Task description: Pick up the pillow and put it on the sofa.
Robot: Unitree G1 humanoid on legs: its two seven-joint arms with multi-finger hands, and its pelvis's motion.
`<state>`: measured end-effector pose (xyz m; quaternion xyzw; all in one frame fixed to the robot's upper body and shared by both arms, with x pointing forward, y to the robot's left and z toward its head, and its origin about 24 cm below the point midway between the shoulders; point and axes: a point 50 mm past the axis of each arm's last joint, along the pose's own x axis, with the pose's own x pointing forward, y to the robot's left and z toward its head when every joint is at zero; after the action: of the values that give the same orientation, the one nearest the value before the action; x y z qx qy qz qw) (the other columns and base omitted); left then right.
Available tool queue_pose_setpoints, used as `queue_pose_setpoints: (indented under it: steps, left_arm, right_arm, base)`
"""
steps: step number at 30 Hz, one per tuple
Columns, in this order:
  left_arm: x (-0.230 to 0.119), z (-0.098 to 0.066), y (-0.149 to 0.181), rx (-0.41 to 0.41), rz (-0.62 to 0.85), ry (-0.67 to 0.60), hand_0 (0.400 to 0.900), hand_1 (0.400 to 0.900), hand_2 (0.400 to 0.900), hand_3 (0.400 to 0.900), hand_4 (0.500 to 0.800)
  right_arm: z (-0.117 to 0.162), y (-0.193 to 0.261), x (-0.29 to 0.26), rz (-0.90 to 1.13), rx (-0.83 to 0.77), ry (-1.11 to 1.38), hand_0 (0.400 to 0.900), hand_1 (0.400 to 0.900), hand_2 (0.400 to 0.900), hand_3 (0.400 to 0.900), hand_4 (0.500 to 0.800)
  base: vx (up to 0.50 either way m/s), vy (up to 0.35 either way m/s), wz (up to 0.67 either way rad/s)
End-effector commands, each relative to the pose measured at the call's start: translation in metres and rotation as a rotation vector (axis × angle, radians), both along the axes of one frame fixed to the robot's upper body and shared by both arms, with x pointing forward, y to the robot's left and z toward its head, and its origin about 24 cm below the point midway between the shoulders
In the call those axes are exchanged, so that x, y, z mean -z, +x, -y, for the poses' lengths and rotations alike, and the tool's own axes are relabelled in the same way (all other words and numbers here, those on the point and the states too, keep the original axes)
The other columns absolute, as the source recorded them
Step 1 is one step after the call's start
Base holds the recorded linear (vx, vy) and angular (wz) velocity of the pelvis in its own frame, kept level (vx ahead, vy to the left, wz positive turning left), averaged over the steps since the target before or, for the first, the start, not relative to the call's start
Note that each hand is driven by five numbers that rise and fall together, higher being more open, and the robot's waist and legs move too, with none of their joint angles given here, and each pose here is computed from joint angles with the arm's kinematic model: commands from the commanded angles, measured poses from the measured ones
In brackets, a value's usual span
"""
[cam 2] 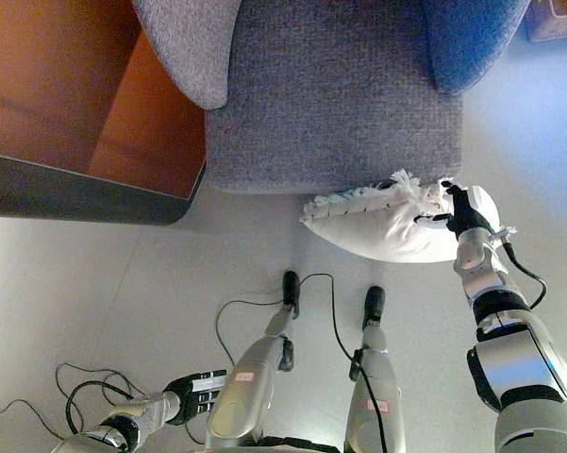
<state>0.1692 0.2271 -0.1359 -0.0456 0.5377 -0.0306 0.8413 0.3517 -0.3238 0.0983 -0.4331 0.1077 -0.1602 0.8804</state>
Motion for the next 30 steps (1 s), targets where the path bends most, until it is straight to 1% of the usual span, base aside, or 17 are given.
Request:
queue_pose_setpoints:
  steps: [1,11,15,23,24,25,26,27,30]
  left_arm:
    - [0.010,-0.005,-0.027,0.005,-0.110,0.025,0.900,0.900,0.900,0.900,0.800]
    - [0.010,-0.002,-0.025,0.024,-0.091,0.032,0.900,0.900,0.900,0.900,0.800]
    - [0.010,-0.002,-0.025,0.032,-0.082,0.038,0.900,0.900,0.900,0.900,0.800]
    - [0.009,-0.002,-0.022,0.048,-0.074,0.047,0.900,0.900,0.900,0.900,0.800]
    - [0.009,-0.002,-0.023,0.050,-0.073,0.047,0.900,0.900,0.900,0.900,0.800]
    - [0.009,-0.003,-0.023,0.050,-0.073,0.048,0.900,0.900,0.900,0.900,0.800]
    - [0.009,-0.003,-0.024,0.053,-0.072,0.050,0.900,0.900,0.900,0.900,0.800]
    - [0.009,-0.003,-0.024,0.052,-0.071,0.050,0.900,0.900,0.900,0.900,0.800]
    - [0.009,-0.002,-0.023,0.057,-0.067,0.054,0.900,0.900,0.900,0.900,0.800]
  right_arm:
    - [0.000,0.017,-0.077,0.207,-0.058,-0.086,0.900,0.900,0.900,0.900,0.800]
    - [-0.020,0.031,-0.107,0.259,-0.126,-0.032,0.900,0.900,0.900,0.900,0.800]
    - [-0.023,0.033,-0.114,0.266,-0.128,-0.009,0.900,0.900,0.900,0.900,0.800]
    - [-0.031,0.038,-0.121,0.205,-0.188,0.032,0.900,0.900,0.900,0.900,0.800]
    - [-0.032,0.039,-0.122,0.206,-0.191,0.034,0.800,0.800,0.800,0.800,0.740]
    - [-0.032,0.039,-0.123,0.208,-0.194,0.037,0.559,0.559,0.559,0.559,0.595]
    - [-0.033,0.039,-0.124,0.214,-0.198,0.039,0.516,0.516,0.516,0.516,0.569]
    - [-0.034,0.040,-0.125,0.218,-0.200,0.043,0.400,0.400,0.400,0.400,0.500]
    - [-0.035,0.040,-0.126,0.222,-0.198,0.056,0.400,0.400,0.400,0.400,0.500]
  base:
    - [-0.005,0.016,0.06]
    - [-0.001,0.002,0.01]
    - [0.000,0.000,0.00]
    - [0.000,0.000,0.00]
    - [0.000,0.000,0.00]
    - [0.000,0.000,0.00]
    - [0.000,0.000,0.00]
    - [0.000,0.000,0.00]
    - [0.000,0.000,0.00]
